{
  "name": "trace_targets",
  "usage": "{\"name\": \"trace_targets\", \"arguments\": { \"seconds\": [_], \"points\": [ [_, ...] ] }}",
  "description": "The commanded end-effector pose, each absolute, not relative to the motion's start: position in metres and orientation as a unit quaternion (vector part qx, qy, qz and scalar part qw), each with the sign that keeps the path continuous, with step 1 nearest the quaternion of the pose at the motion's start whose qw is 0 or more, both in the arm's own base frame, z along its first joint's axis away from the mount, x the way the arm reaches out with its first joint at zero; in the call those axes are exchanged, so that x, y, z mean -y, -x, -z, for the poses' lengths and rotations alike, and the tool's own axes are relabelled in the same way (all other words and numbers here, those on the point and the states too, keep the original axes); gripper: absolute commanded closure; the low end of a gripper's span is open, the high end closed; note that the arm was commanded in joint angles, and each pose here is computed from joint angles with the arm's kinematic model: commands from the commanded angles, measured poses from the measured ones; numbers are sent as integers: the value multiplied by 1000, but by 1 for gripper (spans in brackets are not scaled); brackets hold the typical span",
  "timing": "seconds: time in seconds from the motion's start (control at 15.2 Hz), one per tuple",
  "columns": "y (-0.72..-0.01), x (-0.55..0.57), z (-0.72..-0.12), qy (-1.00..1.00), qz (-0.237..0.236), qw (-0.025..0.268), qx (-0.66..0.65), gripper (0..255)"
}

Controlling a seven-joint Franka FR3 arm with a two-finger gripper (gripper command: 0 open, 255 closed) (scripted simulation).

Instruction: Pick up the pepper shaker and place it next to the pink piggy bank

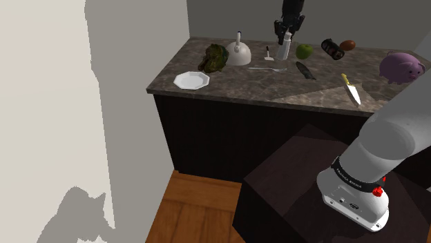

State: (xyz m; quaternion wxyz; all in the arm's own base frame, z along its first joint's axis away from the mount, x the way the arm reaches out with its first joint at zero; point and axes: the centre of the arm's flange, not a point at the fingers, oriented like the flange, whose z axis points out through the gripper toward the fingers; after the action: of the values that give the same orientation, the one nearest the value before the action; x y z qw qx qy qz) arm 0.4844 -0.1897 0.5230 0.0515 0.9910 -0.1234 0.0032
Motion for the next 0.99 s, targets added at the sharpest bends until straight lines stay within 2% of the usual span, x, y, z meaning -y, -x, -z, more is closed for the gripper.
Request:
{"name": "trace_targets", "arguments": {
  "seconds": [0.0, 0.46, 0.92],
  "points": [
    [-484, 190, -534, -991, -3, 51, 123, 255],
    [-484, 190, -570, -991, -3, 51, 123, 255],
    [-432, 267, -570, -991, -3, 51, 123, 255]
  ]
}}
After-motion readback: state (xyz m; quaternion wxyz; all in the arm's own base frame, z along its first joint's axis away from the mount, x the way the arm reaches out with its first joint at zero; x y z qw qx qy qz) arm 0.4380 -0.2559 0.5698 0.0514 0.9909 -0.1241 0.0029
